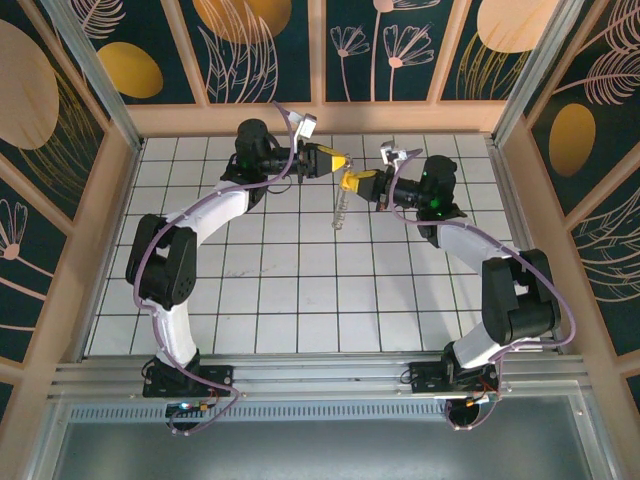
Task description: Put the keys on the keyring
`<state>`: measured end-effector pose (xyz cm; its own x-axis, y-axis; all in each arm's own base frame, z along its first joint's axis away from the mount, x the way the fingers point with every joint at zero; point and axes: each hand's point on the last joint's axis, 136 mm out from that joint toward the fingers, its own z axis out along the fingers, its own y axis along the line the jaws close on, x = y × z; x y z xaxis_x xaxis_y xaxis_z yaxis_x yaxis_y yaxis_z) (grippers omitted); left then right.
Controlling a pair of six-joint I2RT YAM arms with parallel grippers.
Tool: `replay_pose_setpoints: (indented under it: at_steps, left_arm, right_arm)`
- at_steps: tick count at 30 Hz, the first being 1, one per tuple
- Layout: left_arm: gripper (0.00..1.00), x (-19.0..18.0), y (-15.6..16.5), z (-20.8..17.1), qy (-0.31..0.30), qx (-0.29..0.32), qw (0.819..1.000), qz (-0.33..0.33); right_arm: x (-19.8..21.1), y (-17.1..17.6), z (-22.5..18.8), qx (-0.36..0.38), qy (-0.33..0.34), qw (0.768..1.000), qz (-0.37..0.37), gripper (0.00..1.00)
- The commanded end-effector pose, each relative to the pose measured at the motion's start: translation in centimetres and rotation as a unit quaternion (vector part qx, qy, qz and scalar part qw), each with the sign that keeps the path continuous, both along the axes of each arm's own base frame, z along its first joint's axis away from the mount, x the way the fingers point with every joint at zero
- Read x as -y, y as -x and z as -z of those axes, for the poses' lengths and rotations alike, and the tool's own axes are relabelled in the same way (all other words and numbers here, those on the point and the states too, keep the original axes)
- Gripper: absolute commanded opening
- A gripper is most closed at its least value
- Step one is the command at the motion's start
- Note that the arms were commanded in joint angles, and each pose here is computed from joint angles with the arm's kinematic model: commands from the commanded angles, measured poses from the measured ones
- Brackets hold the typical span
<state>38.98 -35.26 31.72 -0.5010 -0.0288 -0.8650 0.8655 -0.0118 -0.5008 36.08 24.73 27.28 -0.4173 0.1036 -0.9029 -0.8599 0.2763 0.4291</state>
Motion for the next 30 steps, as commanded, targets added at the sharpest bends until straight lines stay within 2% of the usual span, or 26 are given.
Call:
replay_pose_setpoints:
  at_steps: [1,20,30]
  left_arm:
    - [0.0,-0.3,1.1,-3.3,0.016,0.057,0.998,-0.005]
    - [0.0,-0.4,1.0,-1.9,-0.008,0.065,0.998,-0.02]
    - [0.0,-0.4,1.1,-1.8,-0.01,0.067,0.998,-0.02]
  right_arm:
    - [0.3,-0.2,-1.6,0.012,0.009,1.0,0.009,0.0]
    - [-1.1,-1.1,-3.5,0.014,0.031,0.999,0.005,0.0]
    - [0.0,-1.8,-2.8,0.009,0.059,0.998,0.031,0.0]
